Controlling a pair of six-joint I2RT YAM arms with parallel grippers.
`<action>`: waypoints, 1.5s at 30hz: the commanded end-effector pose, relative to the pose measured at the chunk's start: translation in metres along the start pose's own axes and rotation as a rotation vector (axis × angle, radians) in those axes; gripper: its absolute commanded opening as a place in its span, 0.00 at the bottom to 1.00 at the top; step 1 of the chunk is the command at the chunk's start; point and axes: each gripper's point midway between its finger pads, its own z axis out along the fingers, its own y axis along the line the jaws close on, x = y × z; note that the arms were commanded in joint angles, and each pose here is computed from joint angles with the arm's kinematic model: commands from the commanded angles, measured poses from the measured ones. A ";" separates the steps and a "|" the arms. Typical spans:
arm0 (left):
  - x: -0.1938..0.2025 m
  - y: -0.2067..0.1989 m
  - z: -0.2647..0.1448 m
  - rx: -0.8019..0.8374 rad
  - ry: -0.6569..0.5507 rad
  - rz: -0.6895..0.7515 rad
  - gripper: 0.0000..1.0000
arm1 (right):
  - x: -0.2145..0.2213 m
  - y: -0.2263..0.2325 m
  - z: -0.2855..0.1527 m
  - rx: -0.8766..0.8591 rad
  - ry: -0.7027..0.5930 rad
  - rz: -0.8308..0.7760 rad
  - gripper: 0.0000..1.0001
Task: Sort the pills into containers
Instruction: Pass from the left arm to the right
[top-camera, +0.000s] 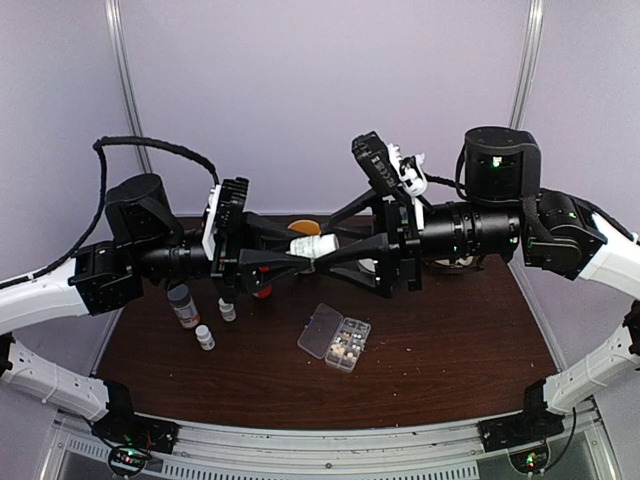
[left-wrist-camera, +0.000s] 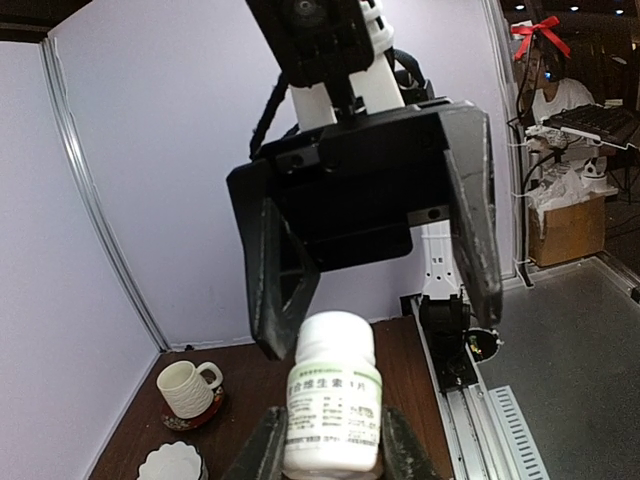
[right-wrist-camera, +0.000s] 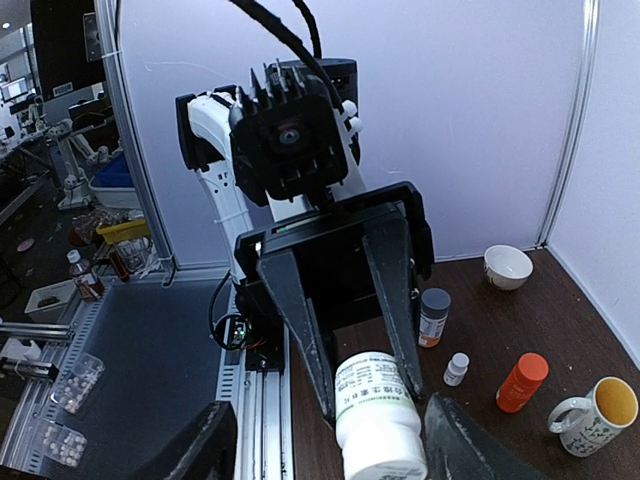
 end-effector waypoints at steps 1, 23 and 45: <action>-0.014 0.003 -0.001 -0.013 -0.044 0.036 0.00 | -0.006 0.004 0.002 -0.018 -0.014 -0.006 0.72; -0.021 -0.008 -0.002 0.048 -0.079 0.019 0.00 | 0.011 -0.008 0.002 0.052 0.052 -0.100 0.24; 0.071 0.061 -0.047 -0.512 0.194 -0.166 0.98 | 0.186 -0.133 -0.074 0.529 0.510 0.332 0.09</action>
